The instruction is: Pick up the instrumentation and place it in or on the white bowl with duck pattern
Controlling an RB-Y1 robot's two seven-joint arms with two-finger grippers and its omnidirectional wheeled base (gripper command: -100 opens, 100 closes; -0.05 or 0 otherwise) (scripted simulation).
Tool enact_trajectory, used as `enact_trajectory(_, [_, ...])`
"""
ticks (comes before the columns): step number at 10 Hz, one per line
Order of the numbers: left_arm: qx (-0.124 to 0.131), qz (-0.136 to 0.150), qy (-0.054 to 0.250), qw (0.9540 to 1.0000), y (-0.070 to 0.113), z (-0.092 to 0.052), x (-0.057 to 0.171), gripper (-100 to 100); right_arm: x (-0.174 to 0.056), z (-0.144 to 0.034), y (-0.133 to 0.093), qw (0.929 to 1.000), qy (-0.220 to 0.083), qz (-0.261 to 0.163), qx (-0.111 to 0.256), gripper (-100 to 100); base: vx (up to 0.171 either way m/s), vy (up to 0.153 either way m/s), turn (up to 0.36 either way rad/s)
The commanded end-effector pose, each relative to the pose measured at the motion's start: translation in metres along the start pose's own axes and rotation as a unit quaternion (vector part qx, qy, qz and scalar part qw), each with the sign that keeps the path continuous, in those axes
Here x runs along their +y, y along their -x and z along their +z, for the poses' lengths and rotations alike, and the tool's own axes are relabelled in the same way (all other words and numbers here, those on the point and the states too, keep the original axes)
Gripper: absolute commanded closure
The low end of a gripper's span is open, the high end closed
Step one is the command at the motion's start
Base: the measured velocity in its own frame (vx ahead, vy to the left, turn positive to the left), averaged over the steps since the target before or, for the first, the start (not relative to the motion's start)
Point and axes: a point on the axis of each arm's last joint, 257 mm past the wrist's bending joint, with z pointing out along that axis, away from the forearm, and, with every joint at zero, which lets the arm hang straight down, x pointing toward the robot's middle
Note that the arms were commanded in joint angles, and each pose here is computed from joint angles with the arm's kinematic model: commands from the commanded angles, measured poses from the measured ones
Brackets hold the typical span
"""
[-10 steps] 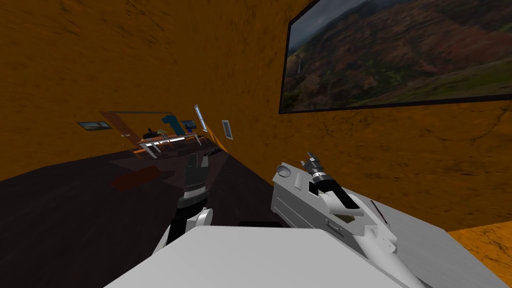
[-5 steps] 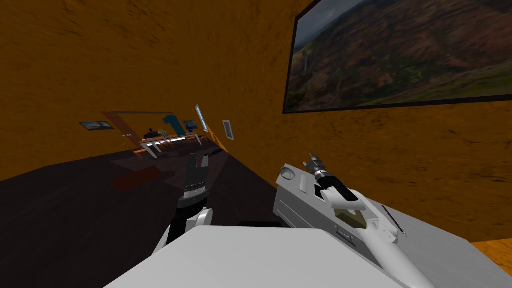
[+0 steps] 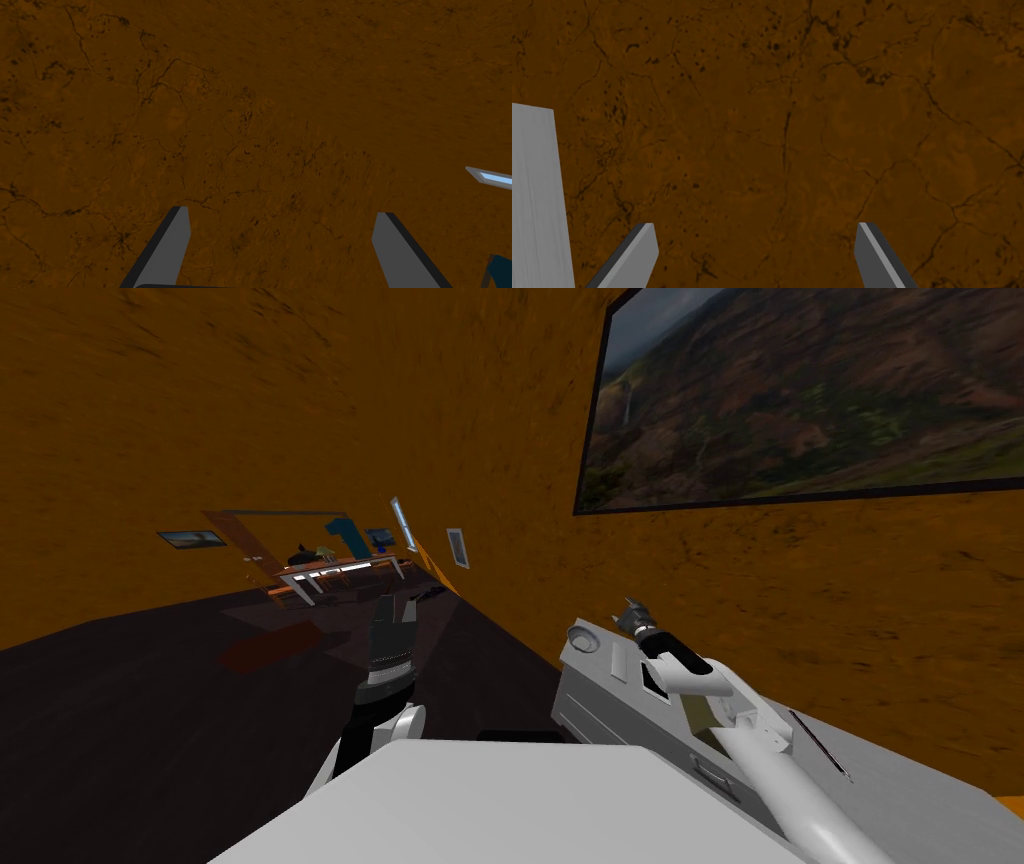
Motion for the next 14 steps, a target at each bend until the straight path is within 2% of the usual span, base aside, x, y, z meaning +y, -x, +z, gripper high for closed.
enact_trajectory(1, [0.0,0.0,0.0,1.0,0.0,0.0,0.0,0,-0.009,0.002,0.017,0.9995,-0.022,0.012,-0.021,-100,0.056,0.054,0.002])
enact_trajectory(2, [0.0,0.0,0.0,1.0,0.0,0.0,0.0,0,-0.005,0.009,0.032,0.9984,-0.029,0.031,-0.038,-100,0.086,0.092,-0.008])
enact_trajectory(4, [0.0,0.0,0.0,1.0,0.0,0.0,0.0,0,-0.016,0.008,0.041,0.9969,-0.047,0.035,-0.053,-100,0.066,0.056,-0.003])
enact_trajectory(5, [0.0,0.0,0.0,1.0,0.0,0.0,0.0,0,-0.016,0.014,0.061,0.9936,-0.058,0.059,-0.077,-100,0.065,0.049,-0.007])
enact_trajectory(6, [0.0,0.0,0.0,1.0,0.0,0.0,0.0,0,-0.022,0.012,0.066,0.992,-0.069,0.059,-0.087,-100,0.059,0.056,-0.011])
enact_trajectory(7, [0.0,0.0,0.0,1.0,0.0,0.0,0.0,0,-0.018,0.017,0.083,0.9881,-0.074,0.083,-0.107,-100,0.102,0.066,-0.02])
enact_trajectory(8, [0.0,0.0,0.0,1.0,0.0,0.0,0.0,0,-0.029,0.015,0.091,0.9847,-0.09,0.086,-0.122,-100,0.093,0.071,-0.011])
enact_trajectory(9, [0.0,0.0,0.0,1.0,0.0,0.0,0.0,0,-0.021,0.019,0.103,0.9802,-0.09,0.111,-0.137,-100,0.092,0.09,-0.02])
enact_trajectory(10, [0.0,0.0,0.0,1.0,0.0,0.0,0.0,0,-0.034,0.015,0.114,0.9752,-0.108,0.115,-0.156,-100,0.085,0.065,-0.022])
enact_trajectory(11, [0.0,0.0,0.0,1.0,0.0,0.0,0.0,0,-0.029,0.018,0.128,0.9684,-0.11,0.141,-0.174,-100,0.096,0.072,-0.039])
enact_trajectory(12, [0.0,0.0,0.0,1.0,0.0,0.0,0.0,0,-0.043,0.012,0.14,0.9621,-0.127,0.145,-0.193,-100,0.073,0.06,-0.018])
enact_trajectory(13, [0.0,0.0,0.0,1.0,0.0,0.0,0.0,0,-0.036,0.015,0.15,0.9544,-0.125,0.173,-0.209,-100,0.087,0.054,-0.046])
enact_trajectory(14, [0.0,0.0,0.0,1.0,0.0,0.0,0.0,0,-0.05,0.009,0.162,0.9471,-0.142,0.176,-0.228,-100,0.093,0.051,-0.019])
